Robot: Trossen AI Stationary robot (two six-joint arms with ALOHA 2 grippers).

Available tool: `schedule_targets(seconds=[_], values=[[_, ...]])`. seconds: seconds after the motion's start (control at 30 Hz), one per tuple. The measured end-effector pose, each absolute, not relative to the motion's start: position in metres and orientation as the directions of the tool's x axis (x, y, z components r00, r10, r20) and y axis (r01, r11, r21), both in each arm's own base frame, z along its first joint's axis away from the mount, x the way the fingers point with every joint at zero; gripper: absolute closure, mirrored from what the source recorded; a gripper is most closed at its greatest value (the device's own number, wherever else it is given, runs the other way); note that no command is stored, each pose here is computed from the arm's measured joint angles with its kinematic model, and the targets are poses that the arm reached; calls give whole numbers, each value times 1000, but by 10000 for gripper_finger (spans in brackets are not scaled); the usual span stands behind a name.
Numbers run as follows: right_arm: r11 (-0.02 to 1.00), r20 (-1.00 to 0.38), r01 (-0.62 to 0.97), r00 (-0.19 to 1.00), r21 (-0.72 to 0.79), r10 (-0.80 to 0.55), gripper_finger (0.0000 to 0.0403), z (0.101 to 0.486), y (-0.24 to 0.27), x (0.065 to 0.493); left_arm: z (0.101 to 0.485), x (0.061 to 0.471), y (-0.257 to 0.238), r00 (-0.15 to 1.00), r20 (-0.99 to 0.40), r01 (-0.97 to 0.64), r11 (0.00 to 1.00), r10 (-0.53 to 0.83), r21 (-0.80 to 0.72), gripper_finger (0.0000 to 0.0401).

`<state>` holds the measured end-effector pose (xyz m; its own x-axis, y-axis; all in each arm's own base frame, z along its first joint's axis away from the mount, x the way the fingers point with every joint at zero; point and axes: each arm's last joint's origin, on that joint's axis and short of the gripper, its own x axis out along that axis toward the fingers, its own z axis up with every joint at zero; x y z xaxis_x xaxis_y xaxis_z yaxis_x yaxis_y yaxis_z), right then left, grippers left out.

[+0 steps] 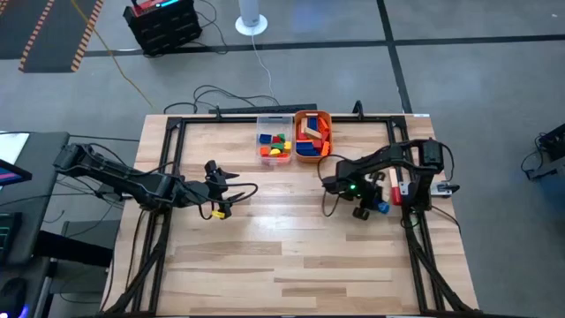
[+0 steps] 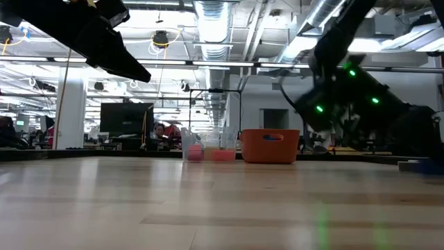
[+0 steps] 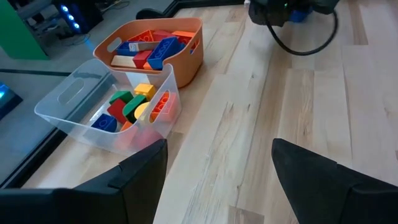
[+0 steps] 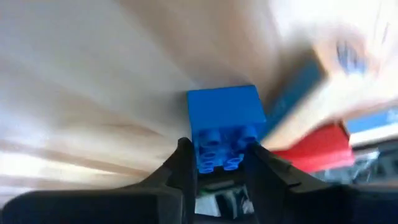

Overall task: Sort blocks by size
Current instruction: Put the blue rectangle game piece into the orange bin

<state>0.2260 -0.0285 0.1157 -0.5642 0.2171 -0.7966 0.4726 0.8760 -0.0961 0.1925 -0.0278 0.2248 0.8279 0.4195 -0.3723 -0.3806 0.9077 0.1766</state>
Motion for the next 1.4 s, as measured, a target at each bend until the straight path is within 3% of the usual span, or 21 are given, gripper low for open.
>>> schedule_targets(seconds=[0.37,0.53,0.83,1.03,1.17,1.4], values=[[928,-935,371,-342,-39,97,279,167,-8,292,224,192,-28,825,-379,-379,908,420,181,121],[939,-962,330,-273,-94,0,276,184,-3,304,223,192,-28,821,-385,-378,907,421,184,121],[966,-969,223,-234,-127,-73,186,182,-8,310,223,192,-28,819,-389,-379,907,421,183,121],[990,-967,-33,-213,-135,-139,133,181,-11,311,223,192,-28,820,-388,-382,907,421,177,121],[968,-969,-235,-203,-90,-140,127,181,-7,312,223,192,-28,819,-389,-382,907,421,177,121],[894,-969,-447,-202,-35,-139,127,179,-9,311,221,191,-27,812,-403,-382,906,423,181,121]])
